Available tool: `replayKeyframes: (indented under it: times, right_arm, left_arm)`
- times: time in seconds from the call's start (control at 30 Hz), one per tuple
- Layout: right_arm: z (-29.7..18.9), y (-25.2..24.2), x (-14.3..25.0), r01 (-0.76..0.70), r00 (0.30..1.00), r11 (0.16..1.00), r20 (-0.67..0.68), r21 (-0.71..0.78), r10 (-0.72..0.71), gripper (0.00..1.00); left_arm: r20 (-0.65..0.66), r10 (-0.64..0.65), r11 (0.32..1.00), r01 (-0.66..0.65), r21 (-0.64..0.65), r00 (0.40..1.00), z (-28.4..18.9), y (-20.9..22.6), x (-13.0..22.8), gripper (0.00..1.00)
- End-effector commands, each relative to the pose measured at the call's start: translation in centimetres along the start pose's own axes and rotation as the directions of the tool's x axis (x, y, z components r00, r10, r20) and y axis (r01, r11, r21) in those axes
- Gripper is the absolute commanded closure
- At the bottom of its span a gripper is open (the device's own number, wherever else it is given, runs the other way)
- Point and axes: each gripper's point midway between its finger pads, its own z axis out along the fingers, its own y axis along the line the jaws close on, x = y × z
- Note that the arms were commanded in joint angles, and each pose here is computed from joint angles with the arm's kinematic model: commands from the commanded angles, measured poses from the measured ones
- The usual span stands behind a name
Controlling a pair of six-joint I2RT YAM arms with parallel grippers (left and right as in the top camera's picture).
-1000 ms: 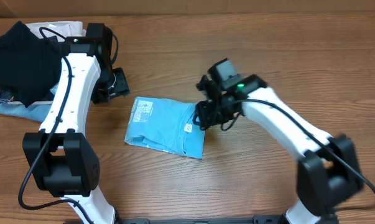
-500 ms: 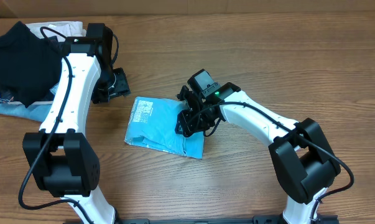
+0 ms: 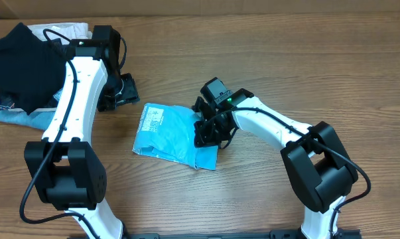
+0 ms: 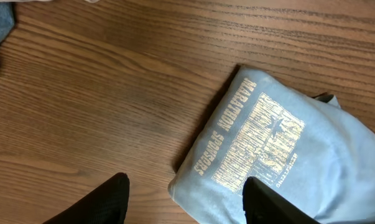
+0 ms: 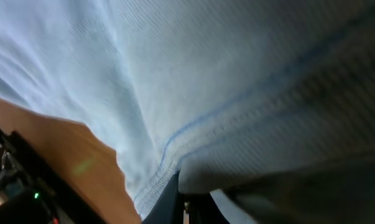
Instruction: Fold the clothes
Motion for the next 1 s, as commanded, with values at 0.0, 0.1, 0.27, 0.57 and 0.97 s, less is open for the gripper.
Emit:
replayKeyframes:
  times: [0.0,0.1,0.27,0.57,0.97]
  right_arm:
    - [-3.0,1.8,0.6,0.005,1.0,0.999,0.013,-0.035,-0.004,0.96]
    - [-5.5,0.9,1.3,-0.024,0.999,0.999,0.036,0.027,0.023,0.96]
    - [-6.0,-2.9,2.4,-0.076,0.997,0.975,0.03,0.207,0.072,0.96]
    - [-3.8,-5.8,4.1,-0.11,0.993,0.954,-0.011,0.279,0.117,0.91]
    - [-2.9,-8.9,7.2,-0.191,0.973,0.902,-0.045,0.387,0.226,0.85]
  left_arm:
    - [0.013,0.017,1.0,-0.017,-0.008,1.0,-0.4,0.2,-0.4,0.38]
    - [0.014,0.017,1.0,-0.017,-0.009,1.0,-0.4,0.2,-0.4,0.38]
    - [0.013,0.017,1.0,-0.016,-0.008,1.0,-0.4,0.2,-0.4,0.38]
    - [-0.027,0.018,1.0,-0.019,-0.017,0.999,-0.4,0.4,0.6,0.38]
    - [-0.023,0.032,0.999,-0.032,-0.014,0.999,-0.4,0.2,0.6,0.38]
